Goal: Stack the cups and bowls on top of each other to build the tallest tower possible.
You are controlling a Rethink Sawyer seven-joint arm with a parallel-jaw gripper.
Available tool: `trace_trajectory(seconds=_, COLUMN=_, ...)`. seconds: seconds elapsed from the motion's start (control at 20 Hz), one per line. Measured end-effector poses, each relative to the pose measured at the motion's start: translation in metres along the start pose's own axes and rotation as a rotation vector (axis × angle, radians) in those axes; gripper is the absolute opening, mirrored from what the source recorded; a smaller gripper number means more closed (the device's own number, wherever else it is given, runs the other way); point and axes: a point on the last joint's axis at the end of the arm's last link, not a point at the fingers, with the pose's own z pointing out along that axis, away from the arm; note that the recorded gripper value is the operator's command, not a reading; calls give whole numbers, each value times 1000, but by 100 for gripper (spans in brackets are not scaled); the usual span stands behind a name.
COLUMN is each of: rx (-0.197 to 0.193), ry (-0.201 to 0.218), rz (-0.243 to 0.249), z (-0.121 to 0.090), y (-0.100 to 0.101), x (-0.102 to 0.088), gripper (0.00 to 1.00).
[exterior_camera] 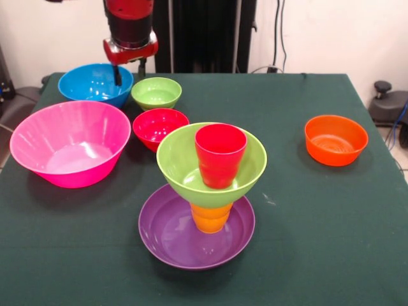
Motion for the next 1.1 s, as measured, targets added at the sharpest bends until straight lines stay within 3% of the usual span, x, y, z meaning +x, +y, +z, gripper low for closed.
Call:
trace_trajectory(seconds=0.25, rx=-12, ry=33, rz=-57, z=31, y=14, x=15, gripper=100)
trace_trajectory(seconds=0.55, rx=-5, ry=65, rz=-100, z=53, y=20, x=34, gripper=100)
trace_trajectory(seconds=1.1, rx=5, ry=91, rz=-119, z=63, y=20, x=49, gripper=100)
